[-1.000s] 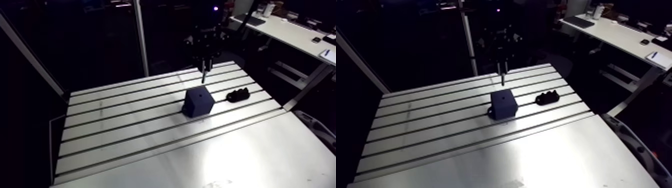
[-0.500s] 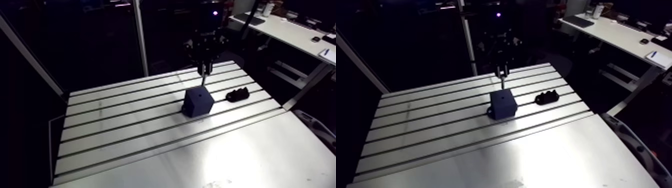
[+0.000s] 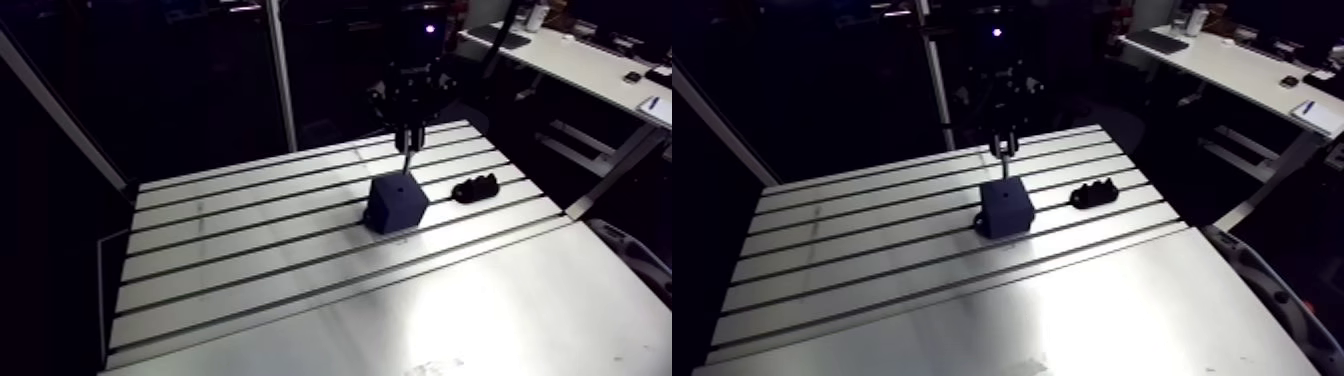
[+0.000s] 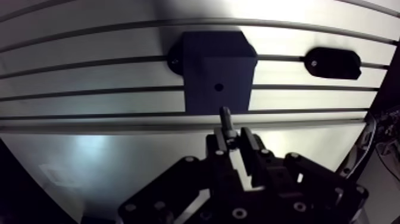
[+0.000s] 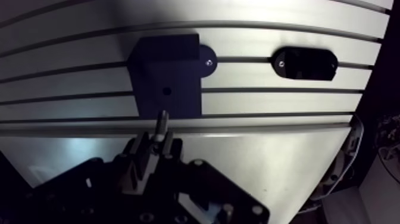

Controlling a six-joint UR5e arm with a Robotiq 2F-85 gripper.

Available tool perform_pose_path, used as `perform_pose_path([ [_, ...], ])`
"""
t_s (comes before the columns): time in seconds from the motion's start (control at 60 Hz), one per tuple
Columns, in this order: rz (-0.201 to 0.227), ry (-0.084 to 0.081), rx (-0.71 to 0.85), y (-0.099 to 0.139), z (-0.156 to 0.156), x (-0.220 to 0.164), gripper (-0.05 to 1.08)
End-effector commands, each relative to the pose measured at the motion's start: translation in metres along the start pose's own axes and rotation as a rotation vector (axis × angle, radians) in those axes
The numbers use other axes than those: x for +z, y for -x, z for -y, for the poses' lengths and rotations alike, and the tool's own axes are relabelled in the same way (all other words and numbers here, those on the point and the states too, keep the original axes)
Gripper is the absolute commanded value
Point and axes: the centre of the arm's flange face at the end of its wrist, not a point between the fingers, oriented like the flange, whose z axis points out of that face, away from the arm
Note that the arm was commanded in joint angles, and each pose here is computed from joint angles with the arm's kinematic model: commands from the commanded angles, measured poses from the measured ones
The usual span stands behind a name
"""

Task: Pick up the M10 bolt and insert it into the hole until fully seated.

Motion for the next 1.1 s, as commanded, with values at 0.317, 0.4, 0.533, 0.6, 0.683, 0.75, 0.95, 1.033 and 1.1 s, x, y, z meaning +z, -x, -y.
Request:
perform_pose_path([
  [0.317,-0.007,0.002,0.001,-0.003,0.000,0.010,1.08],
  [0.4,-0.018,0.007,0.001,-0.004,0.000,0.011,1.08],
  [0.533,-0.018,0.005,0.007,-0.003,-0.003,0.014,1.08],
  [0.6,-0.017,0.004,0.006,-0.003,-0.003,0.015,1.08],
  [0.683,-0.014,0.004,0.006,-0.003,-0.003,0.016,1.08],
  [0.75,-0.010,0.004,0.006,-0.003,-0.003,0.018,1.08],
  [0.95,-0.009,-0.001,0.004,-0.004,-0.002,0.019,1.08],
  [1.033,-0.008,-0.001,0.005,-0.004,-0.002,0.019,1.08],
  [1.1,-0.008,-0.001,0.001,-0.004,-0.002,0.019,1.08],
])
